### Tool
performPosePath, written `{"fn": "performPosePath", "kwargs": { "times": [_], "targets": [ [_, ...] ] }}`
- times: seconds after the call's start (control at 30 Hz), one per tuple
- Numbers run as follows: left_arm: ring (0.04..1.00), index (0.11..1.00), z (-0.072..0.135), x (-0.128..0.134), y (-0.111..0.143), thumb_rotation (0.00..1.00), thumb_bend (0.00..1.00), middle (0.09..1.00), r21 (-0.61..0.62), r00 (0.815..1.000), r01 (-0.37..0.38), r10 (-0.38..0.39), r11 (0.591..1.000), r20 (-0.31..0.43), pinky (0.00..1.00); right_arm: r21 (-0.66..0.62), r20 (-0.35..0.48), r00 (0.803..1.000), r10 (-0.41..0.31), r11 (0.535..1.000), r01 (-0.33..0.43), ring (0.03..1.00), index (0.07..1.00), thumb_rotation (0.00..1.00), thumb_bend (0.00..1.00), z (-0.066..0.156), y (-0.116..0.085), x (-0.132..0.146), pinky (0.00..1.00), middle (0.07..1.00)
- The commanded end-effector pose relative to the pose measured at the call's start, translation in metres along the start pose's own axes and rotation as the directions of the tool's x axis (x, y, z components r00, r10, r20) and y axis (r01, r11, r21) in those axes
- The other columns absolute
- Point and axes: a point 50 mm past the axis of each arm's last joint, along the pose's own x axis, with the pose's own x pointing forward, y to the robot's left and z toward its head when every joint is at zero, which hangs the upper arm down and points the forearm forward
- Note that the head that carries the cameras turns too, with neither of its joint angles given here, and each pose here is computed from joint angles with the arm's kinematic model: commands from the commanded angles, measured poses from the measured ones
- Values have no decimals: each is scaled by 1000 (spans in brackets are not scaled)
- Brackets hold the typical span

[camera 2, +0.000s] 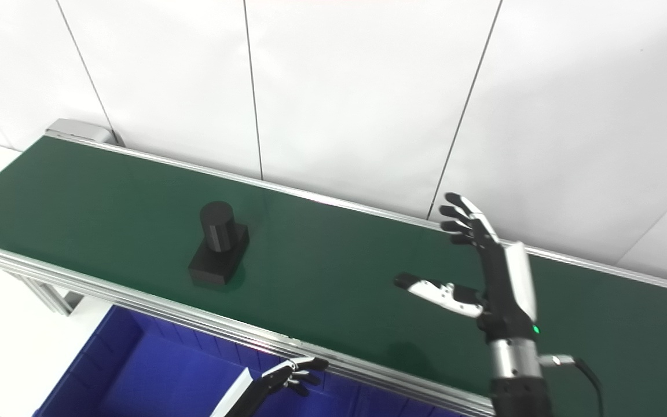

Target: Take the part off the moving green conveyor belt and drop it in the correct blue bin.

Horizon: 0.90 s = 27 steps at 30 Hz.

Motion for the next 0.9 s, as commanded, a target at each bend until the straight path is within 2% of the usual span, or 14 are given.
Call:
{"fn": "performPosePath", "kwargs": {
  "times": [0.0,0.17,0.33,0.87],
  "targets": [
    [740,806,7,5,2,227,1000,815,-17,998,-18,19,1000,56,656,-18,57,998,-12,1000,13,736,863,430,868,16,-3,20,671,793],
    [719,809,7,7,0,233,1000,815,-11,998,-20,21,1000,66,632,-58,45,998,36,998,-33,739,872,417,854,24,7,37,692,793],
    [708,808,7,7,-2,238,1000,815,-9,997,-20,21,1000,68,621,-93,45,996,76,993,-72,717,871,429,845,29,16,49,668,784],
    [736,792,7,8,-6,219,1000,798,-2,996,-22,22,1000,89,633,-122,34,982,187,976,-181,731,882,432,857,43,39,71,652,786]
  ]
}}
